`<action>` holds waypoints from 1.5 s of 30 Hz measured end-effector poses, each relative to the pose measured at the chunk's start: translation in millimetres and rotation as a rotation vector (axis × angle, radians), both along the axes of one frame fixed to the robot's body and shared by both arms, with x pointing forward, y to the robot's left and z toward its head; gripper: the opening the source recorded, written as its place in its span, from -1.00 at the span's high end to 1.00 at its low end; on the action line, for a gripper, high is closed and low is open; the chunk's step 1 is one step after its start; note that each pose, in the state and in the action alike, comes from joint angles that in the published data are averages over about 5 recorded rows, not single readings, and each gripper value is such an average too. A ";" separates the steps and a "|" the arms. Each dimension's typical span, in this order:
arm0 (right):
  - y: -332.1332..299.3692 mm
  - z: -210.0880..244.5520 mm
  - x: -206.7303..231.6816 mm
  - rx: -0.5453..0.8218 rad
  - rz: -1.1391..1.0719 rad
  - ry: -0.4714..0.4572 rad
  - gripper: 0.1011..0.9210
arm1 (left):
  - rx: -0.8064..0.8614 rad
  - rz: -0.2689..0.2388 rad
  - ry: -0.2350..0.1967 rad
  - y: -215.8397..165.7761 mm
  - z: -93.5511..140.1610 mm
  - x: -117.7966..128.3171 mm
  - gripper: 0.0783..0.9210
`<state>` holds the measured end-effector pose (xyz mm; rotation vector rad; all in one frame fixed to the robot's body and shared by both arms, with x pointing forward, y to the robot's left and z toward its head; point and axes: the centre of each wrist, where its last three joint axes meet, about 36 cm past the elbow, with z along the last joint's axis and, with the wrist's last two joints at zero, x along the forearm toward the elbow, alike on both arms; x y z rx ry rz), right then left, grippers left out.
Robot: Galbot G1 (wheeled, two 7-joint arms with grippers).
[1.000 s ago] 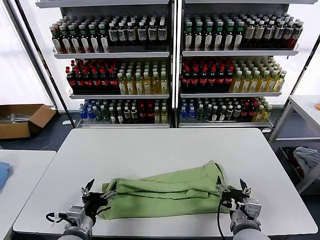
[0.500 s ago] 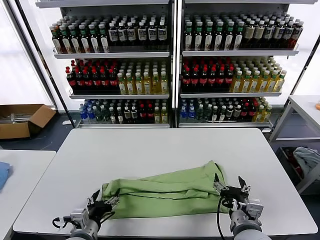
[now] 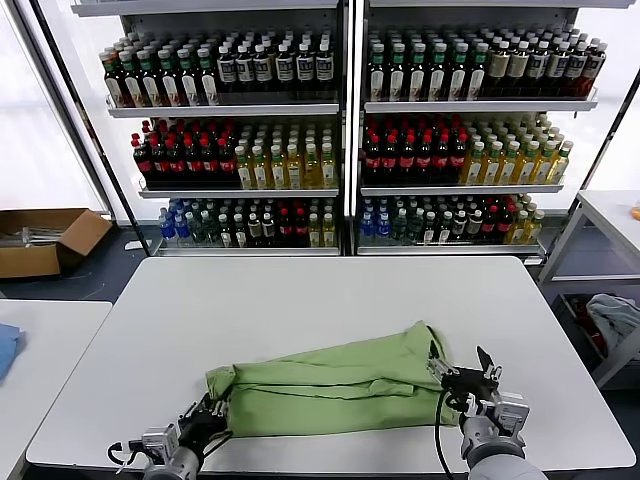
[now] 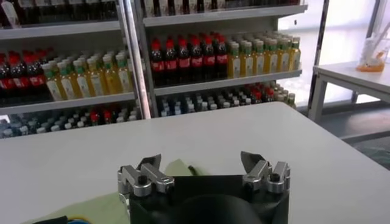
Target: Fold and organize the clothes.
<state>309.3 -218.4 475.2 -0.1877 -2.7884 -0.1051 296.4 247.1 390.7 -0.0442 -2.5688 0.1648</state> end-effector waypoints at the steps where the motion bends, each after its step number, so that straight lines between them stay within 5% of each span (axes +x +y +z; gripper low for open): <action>1: -0.3 0.0 0.6 -0.001 -0.002 -0.001 -0.76 | 0.000 0.001 -0.002 0.5 0.1 -0.1 0.59; 7: -1.6 1.5 3.5 -0.005 -0.004 -0.008 -0.76 | 0.016 0.013 -0.022 6.6 1.3 1.4 0.93; 20: -3.0 6.0 11.7 -0.004 0.000 -0.026 -0.76 | 0.121 0.068 -0.087 57.0 10.6 10.0 0.96; 30: -6.3 10.5 16.7 0.005 -0.010 -0.040 -0.76 | 0.314 0.129 -0.176 130.0 58.3 27.9 0.96; 37: -8.2 12.5 13.9 0.010 -0.023 -0.044 -0.76 | 0.373 0.060 -0.245 117.0 86.8 23.3 0.96; 45: -10.8 12.5 6.5 0.015 -0.044 -0.043 -0.76 | 0.354 -0.090 -0.267 63.4 83.9 18.6 0.96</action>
